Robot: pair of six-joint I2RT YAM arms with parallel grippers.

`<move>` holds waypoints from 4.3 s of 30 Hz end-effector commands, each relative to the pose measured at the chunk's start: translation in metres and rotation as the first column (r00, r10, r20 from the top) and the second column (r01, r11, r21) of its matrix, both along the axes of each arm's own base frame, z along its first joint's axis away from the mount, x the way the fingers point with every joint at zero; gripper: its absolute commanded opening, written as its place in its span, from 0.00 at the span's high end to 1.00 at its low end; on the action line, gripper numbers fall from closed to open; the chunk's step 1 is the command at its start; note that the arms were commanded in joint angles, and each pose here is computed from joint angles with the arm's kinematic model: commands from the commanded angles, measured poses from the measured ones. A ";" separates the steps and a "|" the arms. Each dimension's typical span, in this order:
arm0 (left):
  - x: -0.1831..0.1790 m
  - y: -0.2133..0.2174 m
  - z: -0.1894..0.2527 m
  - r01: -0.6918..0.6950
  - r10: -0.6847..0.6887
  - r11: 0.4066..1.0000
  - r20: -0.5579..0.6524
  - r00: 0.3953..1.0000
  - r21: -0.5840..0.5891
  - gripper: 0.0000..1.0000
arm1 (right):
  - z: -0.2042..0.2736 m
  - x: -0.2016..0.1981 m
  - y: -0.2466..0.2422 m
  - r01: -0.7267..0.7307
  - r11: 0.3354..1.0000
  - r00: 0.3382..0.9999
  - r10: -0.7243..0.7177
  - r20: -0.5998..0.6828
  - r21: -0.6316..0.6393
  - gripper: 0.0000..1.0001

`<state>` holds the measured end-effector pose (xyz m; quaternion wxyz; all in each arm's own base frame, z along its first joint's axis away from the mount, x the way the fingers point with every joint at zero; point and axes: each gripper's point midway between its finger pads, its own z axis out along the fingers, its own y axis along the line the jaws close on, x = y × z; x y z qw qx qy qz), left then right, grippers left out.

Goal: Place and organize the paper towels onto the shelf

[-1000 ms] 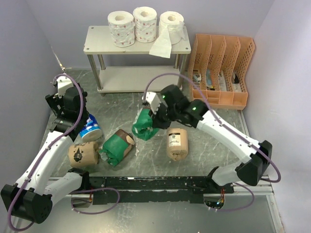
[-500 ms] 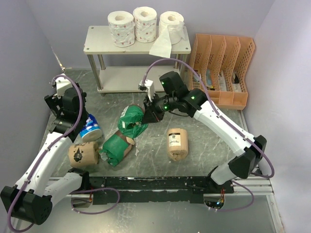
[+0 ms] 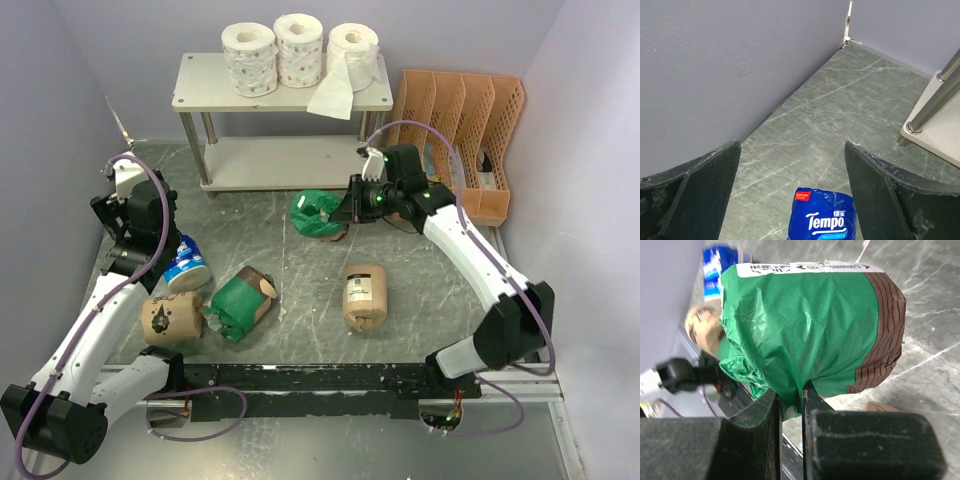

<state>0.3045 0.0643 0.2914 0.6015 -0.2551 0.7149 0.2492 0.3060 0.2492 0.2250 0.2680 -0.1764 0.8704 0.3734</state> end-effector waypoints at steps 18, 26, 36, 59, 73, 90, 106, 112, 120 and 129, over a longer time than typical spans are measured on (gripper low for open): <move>0.004 0.010 -0.005 -0.037 0.037 0.999 -0.014 0.999 0.017 0.04 | 0.073 0.146 -0.029 0.634 0.428 0.737 -0.588 -0.334 0.644 1.00; 0.004 0.011 -0.007 -0.046 0.046 0.999 -0.021 0.999 0.026 0.04 | 0.091 0.183 -0.042 0.569 0.331 0.694 -0.685 -0.223 0.753 1.00; -0.011 0.024 -0.002 -0.144 0.144 0.989 0.010 0.990 0.029 0.04 | 0.052 0.225 -0.041 0.625 0.342 0.641 -0.738 -0.212 0.702 1.00; -0.018 0.030 0.001 -0.191 0.191 0.982 0.042 0.981 0.011 0.04 | 0.013 0.268 -0.058 0.645 0.354 0.592 -0.792 -0.150 0.677 0.56; -0.014 0.028 0.002 -0.166 0.166 0.986 0.041 0.985 -0.001 0.04 | 0.028 0.141 0.007 0.448 0.620 0.859 -0.499 -0.116 0.645 0.05; -0.017 0.029 0.006 -0.161 0.161 0.987 0.055 0.985 -0.008 0.04 | -0.102 -0.051 0.079 -0.409 0.885 0.911 0.411 0.036 0.222 0.00; -0.014 0.026 0.004 -0.142 0.143 0.990 0.050 0.989 -0.015 0.04 | -0.099 -0.048 0.126 -0.453 0.889 0.864 0.419 0.281 0.069 0.00; -0.013 0.026 0.004 -0.137 0.138 0.990 0.050 0.989 -0.016 0.04 | -0.099 -0.051 0.146 -0.476 0.877 0.853 0.441 0.278 0.071 0.00; -0.013 0.024 0.005 -0.127 0.127 0.992 0.052 0.991 -0.020 0.04 | -0.098 -0.065 0.158 -0.515 0.854 0.838 0.482 0.256 0.075 0.00; -0.012 0.024 0.005 -0.123 0.124 0.992 0.054 0.991 -0.022 0.04 | -0.108 -0.075 0.168 -0.543 0.837 0.823 0.515 0.238 0.067 0.00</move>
